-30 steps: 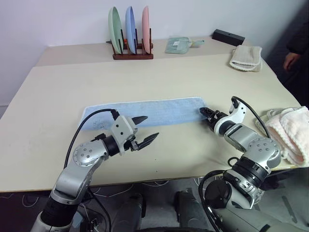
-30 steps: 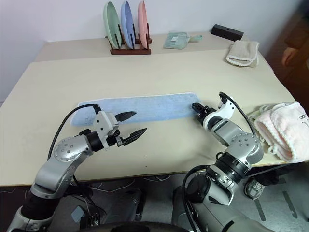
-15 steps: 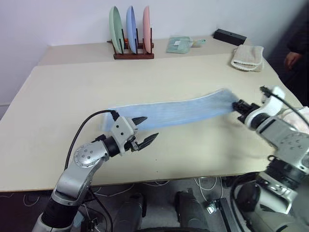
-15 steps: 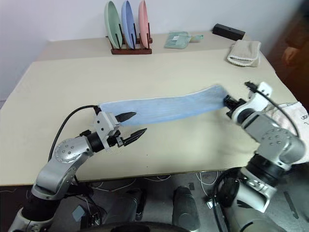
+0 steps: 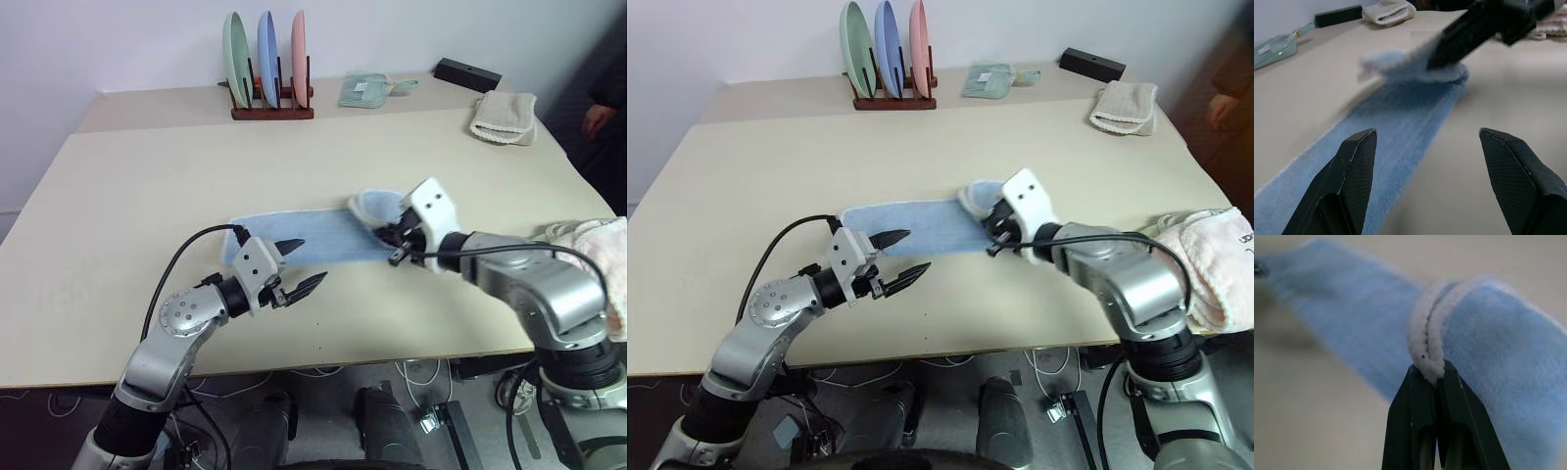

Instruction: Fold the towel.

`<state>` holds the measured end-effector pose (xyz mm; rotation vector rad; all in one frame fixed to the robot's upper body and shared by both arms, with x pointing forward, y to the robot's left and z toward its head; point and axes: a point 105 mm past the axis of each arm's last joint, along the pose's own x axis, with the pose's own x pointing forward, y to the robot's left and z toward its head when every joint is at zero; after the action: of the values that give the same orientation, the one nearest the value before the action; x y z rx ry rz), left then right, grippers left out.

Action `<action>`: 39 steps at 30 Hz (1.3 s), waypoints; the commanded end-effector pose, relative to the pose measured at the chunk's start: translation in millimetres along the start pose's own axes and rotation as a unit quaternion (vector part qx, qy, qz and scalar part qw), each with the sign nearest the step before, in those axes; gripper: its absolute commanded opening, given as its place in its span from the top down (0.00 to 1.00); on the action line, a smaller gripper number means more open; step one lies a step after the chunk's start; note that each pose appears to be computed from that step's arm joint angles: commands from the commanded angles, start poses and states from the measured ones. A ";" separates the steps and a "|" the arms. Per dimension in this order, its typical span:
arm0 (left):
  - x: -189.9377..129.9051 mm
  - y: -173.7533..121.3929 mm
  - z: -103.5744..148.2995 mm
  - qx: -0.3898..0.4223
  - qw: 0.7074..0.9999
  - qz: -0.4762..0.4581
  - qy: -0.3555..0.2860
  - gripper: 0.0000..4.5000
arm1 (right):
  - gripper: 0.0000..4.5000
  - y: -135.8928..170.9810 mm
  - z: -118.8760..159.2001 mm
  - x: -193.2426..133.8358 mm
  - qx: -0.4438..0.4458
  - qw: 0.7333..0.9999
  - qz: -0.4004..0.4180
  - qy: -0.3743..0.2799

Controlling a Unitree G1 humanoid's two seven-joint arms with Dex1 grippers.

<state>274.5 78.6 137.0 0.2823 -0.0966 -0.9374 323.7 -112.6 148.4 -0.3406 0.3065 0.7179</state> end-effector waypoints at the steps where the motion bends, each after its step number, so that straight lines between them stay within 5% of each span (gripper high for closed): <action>1: -1.7 0.6 12.0 0.020 1.000 0.008 -0.020 0.24 | 0.99 0.4 8.7 8.2 -0.016 1.000 -0.006 -0.021; 7: -4.4 1.1 11.0 0.020 1.000 0.014 -0.016 0.24 | 0.99 1.1 3.1 20.8 -0.017 1.000 -0.011 -0.017; 10: -5.2 1.1 10.3 0.020 1.000 0.014 -0.015 0.24 | 0.79 4.5 6.4 18.0 -0.019 0.999 0.001 -0.030; 14: -5.8 1.4 9.3 0.020 1.000 0.015 -0.013 0.24 | 0.37 12.3 21.9 2.2 -0.042 0.995 0.036 -0.079; 18: -8.2 3.0 8.3 0.020 1.000 0.020 -0.009 0.24 | 0.37 19.4 36.8 -25.0 -0.022 0.985 0.090 -0.143; 25: -5.5 6.3 6.2 0.014 0.999 0.030 -0.008 0.24 | 0.99 -22.0 32.3 -5.8 0.023 0.990 0.005 -0.139; 29: -5.9 3.2 4.7 0.011 0.999 0.033 -0.005 0.24 | 0.99 -37.9 10.1 27.7 0.038 0.993 -0.040 -0.103; 39: -17.6 3.0 0.5 0.002 0.998 0.055 0.004 0.24 | 0.99 -12.8 -36.9 55.6 0.015 0.999 -0.004 -0.033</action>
<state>269.1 93.1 129.0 0.2661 -0.0670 -0.8344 368.4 -106.7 98.7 -0.2649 0.2575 0.7019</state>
